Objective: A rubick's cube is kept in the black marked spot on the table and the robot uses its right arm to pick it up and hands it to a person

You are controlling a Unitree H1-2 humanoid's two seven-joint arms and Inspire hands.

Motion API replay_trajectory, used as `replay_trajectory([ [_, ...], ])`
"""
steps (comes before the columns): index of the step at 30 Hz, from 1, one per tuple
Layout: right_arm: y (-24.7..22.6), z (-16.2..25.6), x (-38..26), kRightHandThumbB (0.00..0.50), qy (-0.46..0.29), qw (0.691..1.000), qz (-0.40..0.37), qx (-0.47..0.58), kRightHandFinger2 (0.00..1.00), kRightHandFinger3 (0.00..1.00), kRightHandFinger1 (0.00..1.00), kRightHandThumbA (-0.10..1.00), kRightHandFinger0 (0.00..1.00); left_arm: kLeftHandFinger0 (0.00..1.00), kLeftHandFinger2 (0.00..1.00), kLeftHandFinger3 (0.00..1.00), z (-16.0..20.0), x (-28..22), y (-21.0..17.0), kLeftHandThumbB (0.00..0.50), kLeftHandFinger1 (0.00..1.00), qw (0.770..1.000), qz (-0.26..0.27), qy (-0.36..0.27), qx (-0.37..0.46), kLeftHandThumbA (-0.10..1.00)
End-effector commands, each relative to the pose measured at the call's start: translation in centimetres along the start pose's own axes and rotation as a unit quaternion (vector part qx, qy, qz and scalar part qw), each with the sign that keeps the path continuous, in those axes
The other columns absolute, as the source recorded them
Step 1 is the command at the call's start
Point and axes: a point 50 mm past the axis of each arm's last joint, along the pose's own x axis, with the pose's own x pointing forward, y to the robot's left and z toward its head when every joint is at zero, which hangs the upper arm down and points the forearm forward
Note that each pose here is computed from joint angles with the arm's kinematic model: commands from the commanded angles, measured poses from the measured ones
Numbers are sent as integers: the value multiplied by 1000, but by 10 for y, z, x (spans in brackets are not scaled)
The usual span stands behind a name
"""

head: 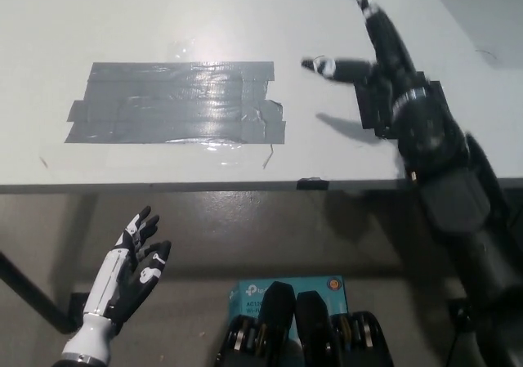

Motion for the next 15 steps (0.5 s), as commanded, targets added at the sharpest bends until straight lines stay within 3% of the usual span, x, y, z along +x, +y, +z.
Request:
replay_trajectory([
  [1, -98, 95, -178, 422, -287, 952, -104, 24, 1000, 1000, 1000, 981, 1000, 914, 1000, 1000, 3, -6, 0, 109, 1000, 1000, -7, -21, 2, 656],
  [4, -93, 77, -216, 458, -271, 957, -102, 36, 1000, 1000, 1000, 989, 1000, 910, 1000, 1000, 0, -8, -1, 107, 1000, 1000, -5, -16, 1, 649],
  [9, -84, 51, -248, 472, -253, 960, -109, 55, 1000, 1000, 1000, 966, 1000, 913, 1000, 1000, -4, -10, -2, 100, 1000, 1000, -2, -11, 2, 640],
  [13, -74, 31, -251, 452, -231, 964, -111, 63, 1000, 1000, 1000, 978, 1000, 915, 1000, 1000, -6, -11, -3, 98, 1000, 1000, -1, -8, 2, 621],
  [15, -65, 12, -250, 404, -208, 970, -104, 73, 1000, 1000, 1000, 955, 1000, 917, 1000, 1000, -6, -11, -3, 100, 1000, 1000, -2, -8, 2, 616],
])
